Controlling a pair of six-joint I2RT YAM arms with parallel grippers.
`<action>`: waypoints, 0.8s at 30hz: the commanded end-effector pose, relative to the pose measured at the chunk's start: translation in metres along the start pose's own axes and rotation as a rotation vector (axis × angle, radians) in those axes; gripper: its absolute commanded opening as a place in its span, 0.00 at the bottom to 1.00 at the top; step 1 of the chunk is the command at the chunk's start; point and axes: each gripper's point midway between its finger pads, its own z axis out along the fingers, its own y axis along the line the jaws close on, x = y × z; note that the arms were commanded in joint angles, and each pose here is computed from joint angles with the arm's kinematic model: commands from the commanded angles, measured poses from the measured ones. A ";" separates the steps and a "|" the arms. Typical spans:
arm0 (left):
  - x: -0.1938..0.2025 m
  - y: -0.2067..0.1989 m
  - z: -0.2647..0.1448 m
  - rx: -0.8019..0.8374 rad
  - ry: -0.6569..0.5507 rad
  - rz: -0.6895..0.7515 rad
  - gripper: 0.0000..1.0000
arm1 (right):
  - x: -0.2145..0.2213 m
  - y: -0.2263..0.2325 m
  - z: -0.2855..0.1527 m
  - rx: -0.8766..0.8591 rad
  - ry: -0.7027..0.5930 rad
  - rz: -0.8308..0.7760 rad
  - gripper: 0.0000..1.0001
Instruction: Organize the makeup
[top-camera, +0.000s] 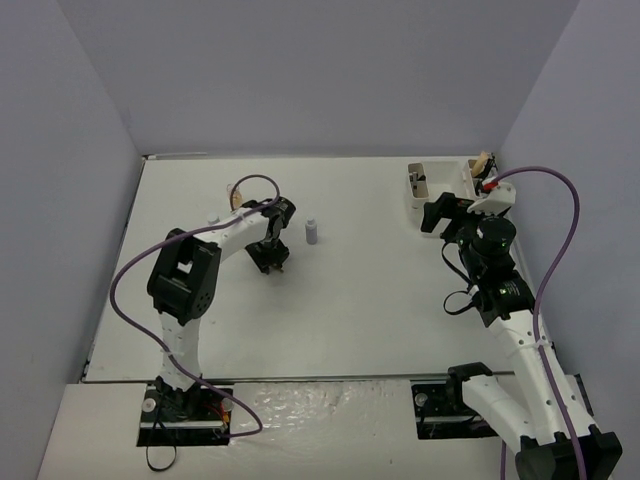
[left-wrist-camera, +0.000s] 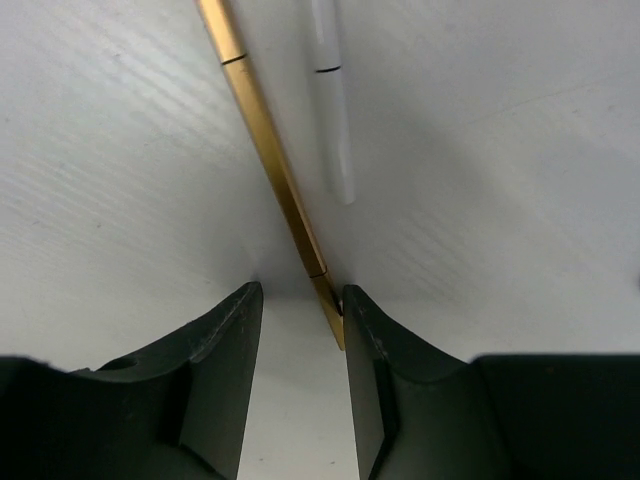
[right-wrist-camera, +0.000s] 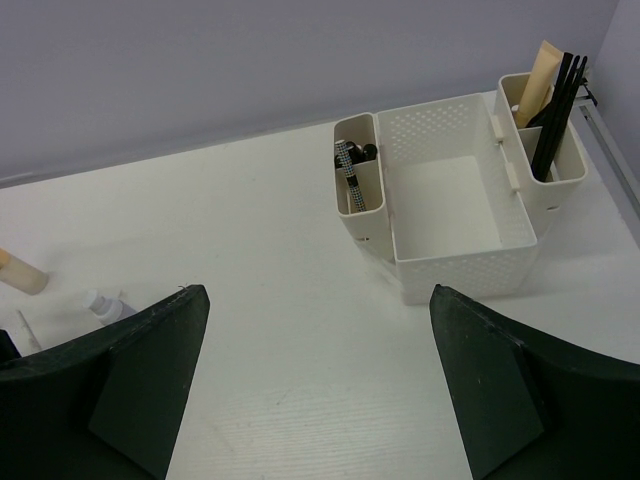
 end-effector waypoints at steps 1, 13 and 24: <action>0.009 0.029 -0.003 -0.042 0.023 -0.019 0.33 | -0.023 0.004 -0.002 -0.003 -0.082 0.000 0.89; 0.048 0.086 0.011 -0.055 0.068 -0.020 0.00 | -0.021 0.006 -0.004 -0.018 -0.069 -0.001 0.90; 0.033 0.069 -0.074 0.224 -0.198 0.293 0.00 | 0.001 0.082 -0.016 -0.443 0.113 -0.016 0.89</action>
